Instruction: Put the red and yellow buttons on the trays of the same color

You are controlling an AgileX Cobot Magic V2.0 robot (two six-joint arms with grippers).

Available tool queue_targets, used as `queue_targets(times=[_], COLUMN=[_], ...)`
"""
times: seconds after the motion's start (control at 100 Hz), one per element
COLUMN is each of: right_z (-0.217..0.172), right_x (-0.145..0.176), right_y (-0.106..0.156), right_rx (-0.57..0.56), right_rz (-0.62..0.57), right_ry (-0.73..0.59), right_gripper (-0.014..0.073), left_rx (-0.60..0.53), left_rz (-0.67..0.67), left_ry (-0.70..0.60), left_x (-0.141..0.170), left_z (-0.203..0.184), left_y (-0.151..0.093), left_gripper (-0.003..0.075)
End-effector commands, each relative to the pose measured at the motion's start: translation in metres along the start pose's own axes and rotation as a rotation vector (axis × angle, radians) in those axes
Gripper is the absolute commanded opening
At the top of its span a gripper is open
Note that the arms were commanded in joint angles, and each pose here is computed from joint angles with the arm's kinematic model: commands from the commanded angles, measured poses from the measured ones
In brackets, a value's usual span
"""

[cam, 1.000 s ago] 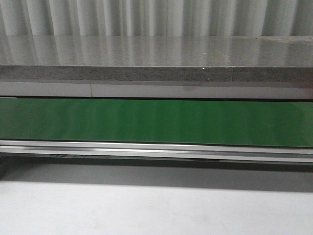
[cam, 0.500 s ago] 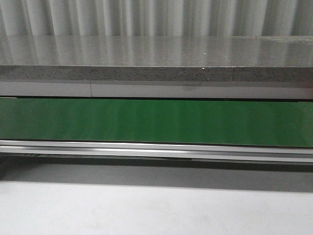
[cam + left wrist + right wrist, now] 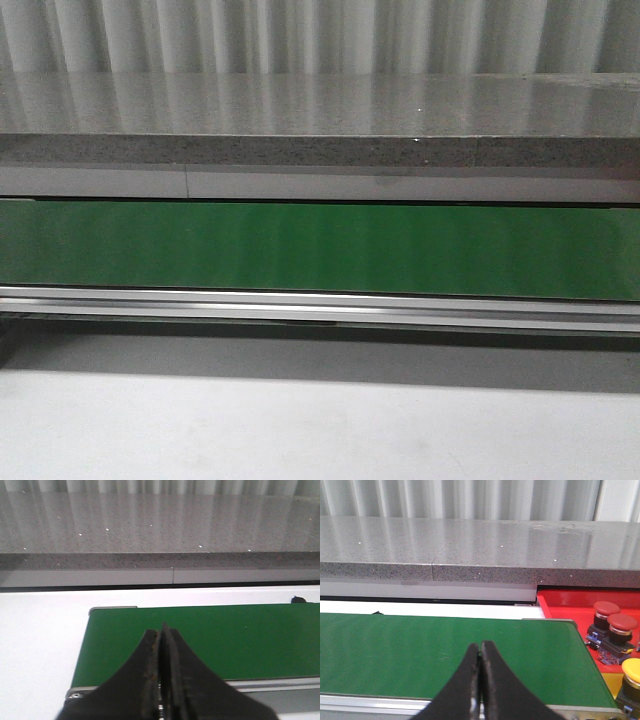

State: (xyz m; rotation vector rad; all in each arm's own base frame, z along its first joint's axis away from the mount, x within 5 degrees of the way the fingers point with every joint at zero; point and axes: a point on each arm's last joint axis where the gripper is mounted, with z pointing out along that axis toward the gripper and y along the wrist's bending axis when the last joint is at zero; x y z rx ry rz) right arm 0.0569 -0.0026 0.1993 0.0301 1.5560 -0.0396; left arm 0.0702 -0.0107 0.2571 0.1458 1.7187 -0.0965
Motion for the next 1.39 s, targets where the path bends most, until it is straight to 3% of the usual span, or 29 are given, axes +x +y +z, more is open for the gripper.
queue_targets(times=[0.0,0.47,0.62,1.38], right_z=[-0.003,-0.003,-0.003,-0.003], right_x=[-0.014,-0.014,-0.014,-0.014], right_y=[0.000,0.000,0.000,0.000], right_rx=[0.003,0.003,0.003,0.003], right_rz=[0.001,0.001,0.001,0.001], right_ry=[-0.110,-0.110,-0.107,-0.106], right_gripper=[-0.0065,-0.0065,-0.0065,-0.0065], left_rx=[-0.025,-0.039,-0.037,-0.035], left_rz=[-0.006,-0.017,-0.020,-0.020], left_ry=[-0.131,-0.215,-0.164,-0.158], left_x=[-0.006,0.061,0.065,0.066], left_z=[-0.004,-0.007,-0.006,-0.006], left_y=[0.002,0.001,0.001,0.001], left_gripper=[-0.0020,-0.0020,-0.0020,-0.0020])
